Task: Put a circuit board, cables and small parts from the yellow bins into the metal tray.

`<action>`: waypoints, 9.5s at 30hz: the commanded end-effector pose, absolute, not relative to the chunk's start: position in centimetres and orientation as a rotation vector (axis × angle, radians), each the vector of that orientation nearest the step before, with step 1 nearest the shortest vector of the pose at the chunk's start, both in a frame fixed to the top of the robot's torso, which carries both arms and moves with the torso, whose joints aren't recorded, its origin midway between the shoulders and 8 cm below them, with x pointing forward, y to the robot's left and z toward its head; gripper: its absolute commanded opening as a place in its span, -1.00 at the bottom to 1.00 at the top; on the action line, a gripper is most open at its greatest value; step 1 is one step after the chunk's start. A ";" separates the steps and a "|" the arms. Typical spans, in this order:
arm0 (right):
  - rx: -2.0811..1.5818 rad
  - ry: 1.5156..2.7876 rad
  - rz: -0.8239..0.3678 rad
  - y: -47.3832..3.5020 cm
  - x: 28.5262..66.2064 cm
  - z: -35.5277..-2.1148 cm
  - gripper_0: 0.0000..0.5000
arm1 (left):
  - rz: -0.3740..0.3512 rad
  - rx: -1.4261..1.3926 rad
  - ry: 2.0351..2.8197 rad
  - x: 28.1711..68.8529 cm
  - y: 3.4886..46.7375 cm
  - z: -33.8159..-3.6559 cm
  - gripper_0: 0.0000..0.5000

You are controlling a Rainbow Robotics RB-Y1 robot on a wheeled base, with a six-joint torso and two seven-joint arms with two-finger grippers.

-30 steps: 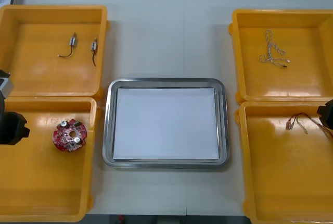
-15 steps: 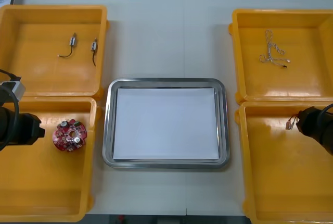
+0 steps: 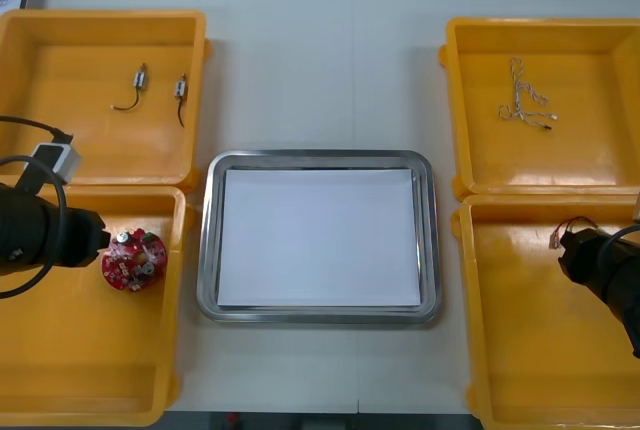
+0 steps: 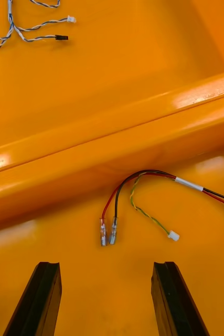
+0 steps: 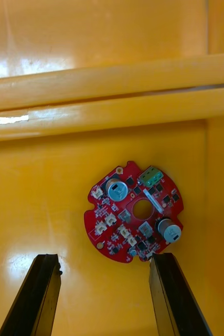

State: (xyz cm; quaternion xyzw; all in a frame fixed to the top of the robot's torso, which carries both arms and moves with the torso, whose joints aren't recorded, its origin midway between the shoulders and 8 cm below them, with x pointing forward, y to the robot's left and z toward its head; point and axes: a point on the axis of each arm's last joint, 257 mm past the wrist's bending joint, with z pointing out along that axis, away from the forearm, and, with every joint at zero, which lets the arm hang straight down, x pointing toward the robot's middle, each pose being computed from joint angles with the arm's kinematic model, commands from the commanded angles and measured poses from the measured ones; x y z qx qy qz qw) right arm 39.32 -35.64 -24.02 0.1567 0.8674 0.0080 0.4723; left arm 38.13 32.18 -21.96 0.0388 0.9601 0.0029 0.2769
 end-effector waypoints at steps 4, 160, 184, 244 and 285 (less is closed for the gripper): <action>0.318 2.081 0.027 -35.1 40.3 -25.6 1.00 | 0.010 0.225 2.469 40.4 29.9 -20.2 1.00; 0.330 2.465 -0.053 -33.0 29.6 -26.2 -0.76 | 0.214 0.367 2.500 40.3 34.6 -29.0 -0.79; 0.345 2.509 -0.030 -31.8 30.8 -24.9 1.00 | 0.256 0.512 2.479 36.5 38.0 -30.0 -0.68; 1.848 2.017 0.264 -37.4 39.6 -22.5 1.00 | 0.278 0.524 2.456 36.1 40.2 -23.2 0.91; 2.095 1.809 0.423 -38.1 38.5 -29.0 1.00 | 0.366 1.136 2.424 35.6 38.7 -29.0 0.73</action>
